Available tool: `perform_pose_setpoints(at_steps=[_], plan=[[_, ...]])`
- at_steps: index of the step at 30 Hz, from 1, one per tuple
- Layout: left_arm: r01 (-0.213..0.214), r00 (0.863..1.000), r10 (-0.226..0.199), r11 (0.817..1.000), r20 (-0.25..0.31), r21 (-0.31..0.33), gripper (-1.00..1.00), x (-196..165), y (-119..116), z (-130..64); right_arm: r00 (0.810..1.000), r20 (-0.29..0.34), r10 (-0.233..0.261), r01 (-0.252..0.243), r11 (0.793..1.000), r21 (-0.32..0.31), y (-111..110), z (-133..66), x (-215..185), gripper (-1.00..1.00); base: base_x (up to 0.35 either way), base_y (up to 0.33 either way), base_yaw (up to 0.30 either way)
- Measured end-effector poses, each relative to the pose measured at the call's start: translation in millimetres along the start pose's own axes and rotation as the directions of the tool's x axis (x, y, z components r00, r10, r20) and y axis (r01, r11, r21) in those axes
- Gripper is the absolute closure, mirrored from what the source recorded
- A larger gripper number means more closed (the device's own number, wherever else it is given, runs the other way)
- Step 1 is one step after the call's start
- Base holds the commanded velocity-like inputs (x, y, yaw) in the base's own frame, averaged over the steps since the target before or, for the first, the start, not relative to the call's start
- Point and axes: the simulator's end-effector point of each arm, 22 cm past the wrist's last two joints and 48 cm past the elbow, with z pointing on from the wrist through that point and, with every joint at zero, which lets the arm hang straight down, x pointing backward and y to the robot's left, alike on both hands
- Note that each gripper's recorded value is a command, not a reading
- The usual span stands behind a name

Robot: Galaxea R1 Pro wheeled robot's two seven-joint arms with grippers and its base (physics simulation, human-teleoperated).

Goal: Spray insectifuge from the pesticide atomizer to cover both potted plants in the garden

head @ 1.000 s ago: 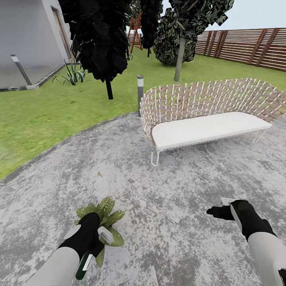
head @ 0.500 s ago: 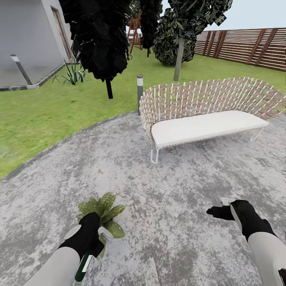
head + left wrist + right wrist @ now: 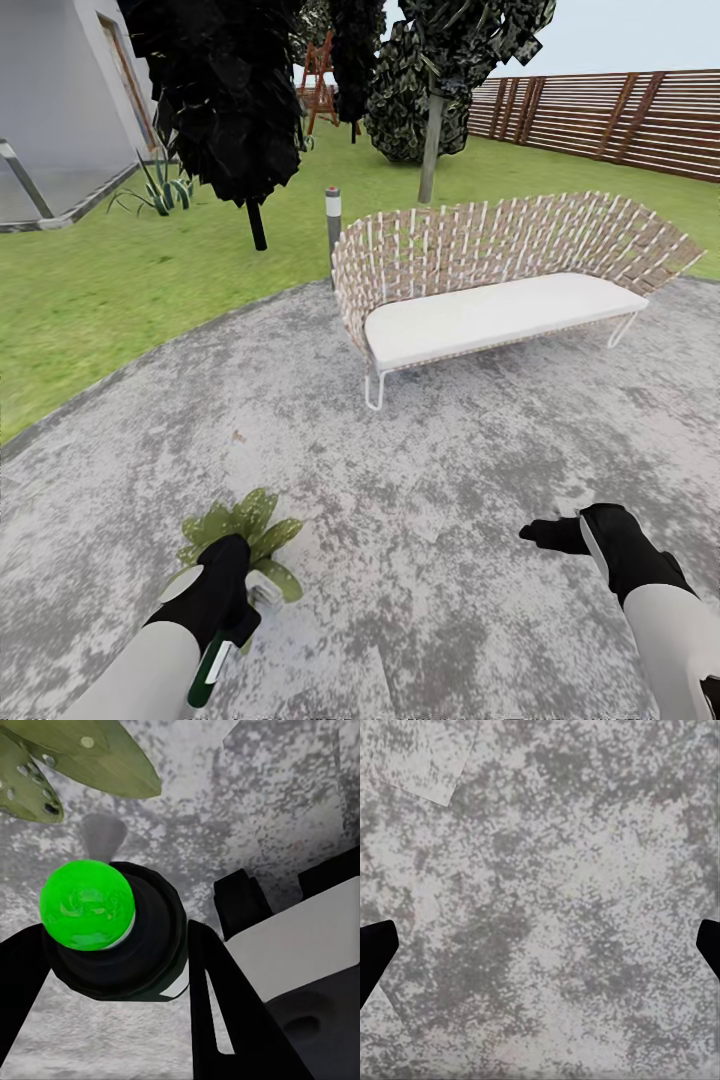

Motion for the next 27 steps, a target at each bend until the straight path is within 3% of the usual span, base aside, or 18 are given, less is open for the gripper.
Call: perform_pose_setpoints(at_steps=[11,22,27], plan=[[0.001,1.000,-0.001,1.000,-0.001,-0.002,1.00,0.4,1.0,0.3,1.000,0.000,-0.001,0.001,1.000,0.000,0.0,0.3,0.1,-1.00,-0.244,0.183,0.000],[0.002,1.000,-0.002,1.000,-0.003,-0.003,1.00,1.4,1.3,0.5,1.000,0.000,-0.002,0.002,1.000,0.001,-0.2,0.0,0.1,-1.00,-0.017,0.308,0.000],[-0.001,1.000,0.001,1.000,-0.003,-0.003,1.00,1.1,0.6,0.6,1.000,0.000,-0.001,0.001,1.000,0.001,-0.2,-0.1,0.1,-1.00,0.000,0.113,0.000]])
